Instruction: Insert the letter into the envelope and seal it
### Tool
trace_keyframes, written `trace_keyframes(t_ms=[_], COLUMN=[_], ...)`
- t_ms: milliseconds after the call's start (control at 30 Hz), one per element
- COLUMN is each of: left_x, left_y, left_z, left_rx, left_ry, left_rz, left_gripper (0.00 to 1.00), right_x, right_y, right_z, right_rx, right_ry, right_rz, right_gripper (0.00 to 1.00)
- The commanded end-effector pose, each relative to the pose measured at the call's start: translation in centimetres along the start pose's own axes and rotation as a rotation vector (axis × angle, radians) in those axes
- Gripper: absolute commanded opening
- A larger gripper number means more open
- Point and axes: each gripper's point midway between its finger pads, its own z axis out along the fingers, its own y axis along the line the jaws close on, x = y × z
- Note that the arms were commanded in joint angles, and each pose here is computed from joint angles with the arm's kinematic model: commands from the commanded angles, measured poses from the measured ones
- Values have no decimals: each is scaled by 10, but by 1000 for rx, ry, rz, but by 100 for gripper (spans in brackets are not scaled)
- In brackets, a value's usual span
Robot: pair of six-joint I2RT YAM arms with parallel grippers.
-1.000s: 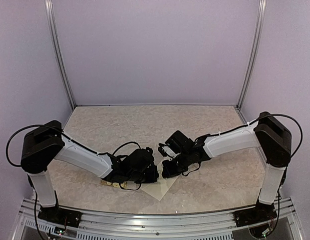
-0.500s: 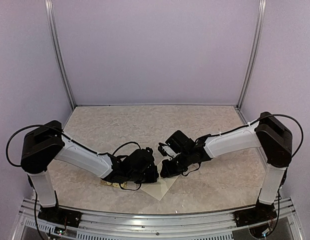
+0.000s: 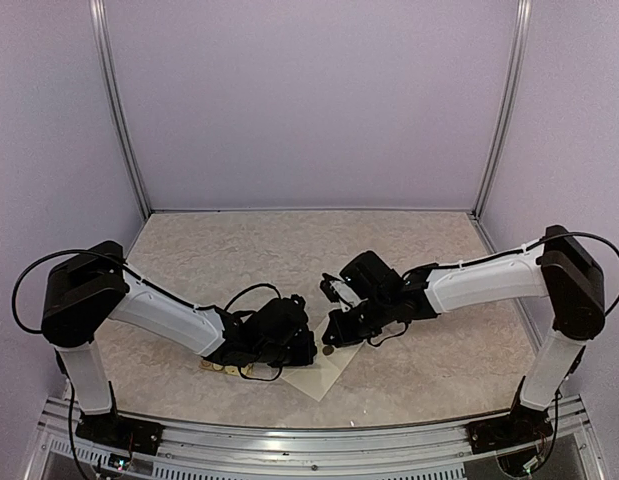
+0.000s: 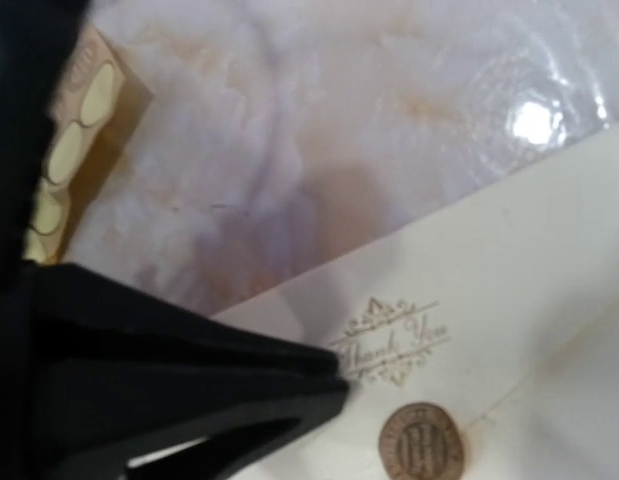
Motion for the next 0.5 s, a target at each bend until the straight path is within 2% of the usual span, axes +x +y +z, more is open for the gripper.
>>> trace_keyframes(t_ms=[0, 467], left_x=[32, 33], left_y=[30, 30], left_z=[5, 5], left_rx=[-96, -96], left_ry=[94, 97], left_rz=[24, 24], left_gripper=[5, 5], right_x=[9, 20], right_y=[-8, -31], right_z=[13, 36], right_rx=[4, 49], right_ry=[23, 68], right_rz=[14, 60], right_gripper=[0, 0])
